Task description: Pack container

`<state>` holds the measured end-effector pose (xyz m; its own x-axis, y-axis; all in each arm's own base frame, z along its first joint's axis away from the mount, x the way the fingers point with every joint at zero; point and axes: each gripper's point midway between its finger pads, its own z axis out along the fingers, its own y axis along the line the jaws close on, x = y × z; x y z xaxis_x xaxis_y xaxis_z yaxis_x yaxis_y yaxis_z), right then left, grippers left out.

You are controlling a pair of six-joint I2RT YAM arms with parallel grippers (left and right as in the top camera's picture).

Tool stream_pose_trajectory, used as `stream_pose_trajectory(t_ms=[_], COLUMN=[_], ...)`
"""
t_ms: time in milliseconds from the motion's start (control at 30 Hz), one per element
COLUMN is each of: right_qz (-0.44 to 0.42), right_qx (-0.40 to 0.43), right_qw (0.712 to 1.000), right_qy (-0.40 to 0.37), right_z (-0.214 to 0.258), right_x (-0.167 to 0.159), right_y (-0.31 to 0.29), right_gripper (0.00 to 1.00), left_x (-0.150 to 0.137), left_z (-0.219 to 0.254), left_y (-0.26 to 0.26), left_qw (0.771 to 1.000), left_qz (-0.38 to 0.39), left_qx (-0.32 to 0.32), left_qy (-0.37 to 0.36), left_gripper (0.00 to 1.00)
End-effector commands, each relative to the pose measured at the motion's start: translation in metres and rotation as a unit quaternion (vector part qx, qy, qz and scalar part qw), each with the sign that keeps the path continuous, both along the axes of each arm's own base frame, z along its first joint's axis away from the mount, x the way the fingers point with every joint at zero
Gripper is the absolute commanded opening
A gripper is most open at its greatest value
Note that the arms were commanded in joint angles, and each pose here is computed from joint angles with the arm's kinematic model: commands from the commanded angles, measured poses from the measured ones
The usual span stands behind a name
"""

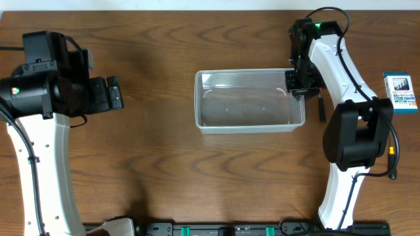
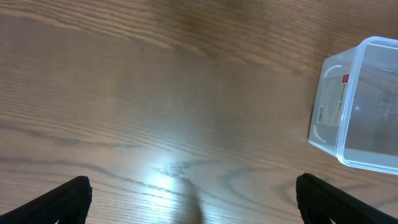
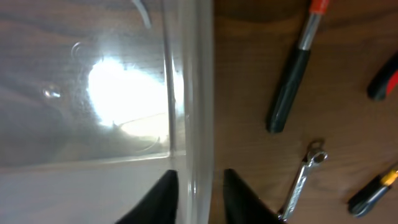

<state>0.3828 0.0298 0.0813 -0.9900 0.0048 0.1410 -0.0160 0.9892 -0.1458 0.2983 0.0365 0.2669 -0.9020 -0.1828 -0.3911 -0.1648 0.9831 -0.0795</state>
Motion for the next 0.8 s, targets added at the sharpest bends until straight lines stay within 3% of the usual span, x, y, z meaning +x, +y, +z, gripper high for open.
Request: stream_pose_trajectory(t_ms=[0, 67, 433, 500, 533, 567, 600, 767], right_qz=[0.002, -0.002, -0.019, -0.022, -0.021, -0.019, -0.018, -0.015], right_qx=[-0.006, -0.007, 0.026, 0.025, 0.025, 0.024, 0.025, 0.032], right_qw=[1.0, 1.0, 0.999, 0.999, 0.999, 0.999, 0.999, 0.998], right_qy=[-0.003, -0.004, -0.003, -0.007, -0.01, -0.015, -0.02, -0.051], right_z=[0.003, 0.003, 0.014, 0.022, 0.026, 0.033, 0.037, 0.06], right_x=[-0.001, -0.001, -0.001, 0.0, 0.001, 0.004, 0.006, 0.019], right_y=[-0.007, -0.007, 0.005, 0.005, 0.004, 0.002, 0.001, -0.014], right_gripper=[0.36, 0.42, 0.44, 0.52, 0.66, 0.95, 0.99, 0.99], left_x=[0.001, 0.001, 0.001, 0.001, 0.001, 0.001, 0.001, 0.001], left_z=[0.004, 0.004, 0.005, 0.005, 0.005, 0.004, 0.004, 0.004], left_y=[0.003, 0.003, 0.003, 0.003, 0.003, 0.003, 0.003, 0.003], left_qw=[1.0, 1.0, 1.0, 1.0, 1.0, 1.0, 1.0, 1.0], left_qz=[0.006, 0.005, 0.006, 0.006, 0.005, 0.006, 0.005, 0.006], left_qx=[0.004, 0.004, 0.004, 0.004, 0.004, 0.004, 0.004, 0.004], left_qy=[-0.005, -0.005, -0.005, -0.005, -0.005, -0.005, -0.005, -0.005], left_gripper=[0.98, 0.98, 0.98, 0.98, 0.98, 0.98, 0.98, 0.98])
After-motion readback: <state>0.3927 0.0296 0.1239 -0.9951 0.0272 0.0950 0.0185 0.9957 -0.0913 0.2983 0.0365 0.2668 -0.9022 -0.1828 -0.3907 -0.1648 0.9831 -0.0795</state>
